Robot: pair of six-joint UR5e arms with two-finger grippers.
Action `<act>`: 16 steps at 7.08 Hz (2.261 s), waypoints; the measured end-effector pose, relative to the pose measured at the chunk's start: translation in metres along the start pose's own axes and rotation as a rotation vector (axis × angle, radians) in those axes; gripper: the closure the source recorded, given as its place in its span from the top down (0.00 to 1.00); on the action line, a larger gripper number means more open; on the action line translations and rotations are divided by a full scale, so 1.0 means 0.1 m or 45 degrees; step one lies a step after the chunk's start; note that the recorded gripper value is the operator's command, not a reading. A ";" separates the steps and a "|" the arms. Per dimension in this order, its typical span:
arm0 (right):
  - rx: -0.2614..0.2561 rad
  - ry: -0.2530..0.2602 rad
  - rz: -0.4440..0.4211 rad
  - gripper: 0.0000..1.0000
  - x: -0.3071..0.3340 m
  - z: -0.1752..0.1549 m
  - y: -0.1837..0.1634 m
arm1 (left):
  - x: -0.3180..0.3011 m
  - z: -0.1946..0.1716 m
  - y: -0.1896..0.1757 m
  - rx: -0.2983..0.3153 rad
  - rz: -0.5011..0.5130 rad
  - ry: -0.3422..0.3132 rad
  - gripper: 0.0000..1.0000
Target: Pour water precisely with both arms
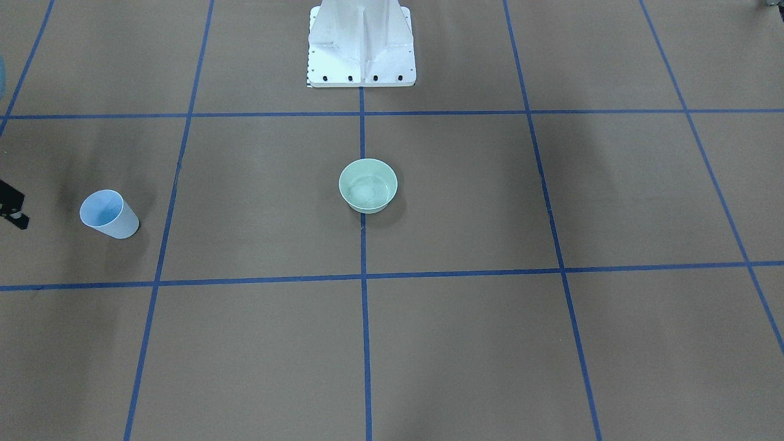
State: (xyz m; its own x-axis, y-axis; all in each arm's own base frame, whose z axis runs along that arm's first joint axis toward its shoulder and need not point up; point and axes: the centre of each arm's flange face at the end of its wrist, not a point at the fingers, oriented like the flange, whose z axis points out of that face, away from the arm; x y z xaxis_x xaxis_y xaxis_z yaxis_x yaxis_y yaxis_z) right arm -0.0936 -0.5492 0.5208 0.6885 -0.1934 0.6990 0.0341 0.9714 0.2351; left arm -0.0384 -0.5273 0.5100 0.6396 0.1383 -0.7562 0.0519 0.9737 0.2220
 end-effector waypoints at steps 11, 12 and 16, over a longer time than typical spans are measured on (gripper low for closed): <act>-0.146 0.080 0.118 1.00 1.95 0.23 1.22 | 4.23 1.96 0.45 -0.036 -0.103 0.205 1.00; -0.151 0.081 0.123 1.00 1.97 0.25 1.26 | 4.71 2.09 0.59 -0.059 -0.128 0.161 1.00; -0.162 0.081 0.136 1.00 2.00 0.27 1.34 | 5.86 2.30 1.05 -0.145 -0.134 0.121 0.94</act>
State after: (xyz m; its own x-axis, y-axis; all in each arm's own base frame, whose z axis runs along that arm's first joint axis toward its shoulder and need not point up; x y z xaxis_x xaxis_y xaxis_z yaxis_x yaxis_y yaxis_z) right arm 0.0289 -0.4612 0.7105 0.7375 -0.0831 0.6702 0.0470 0.9963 0.0718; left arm 0.5179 -0.3857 0.2320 0.5598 0.0456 -0.8274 0.0244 0.9971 0.0715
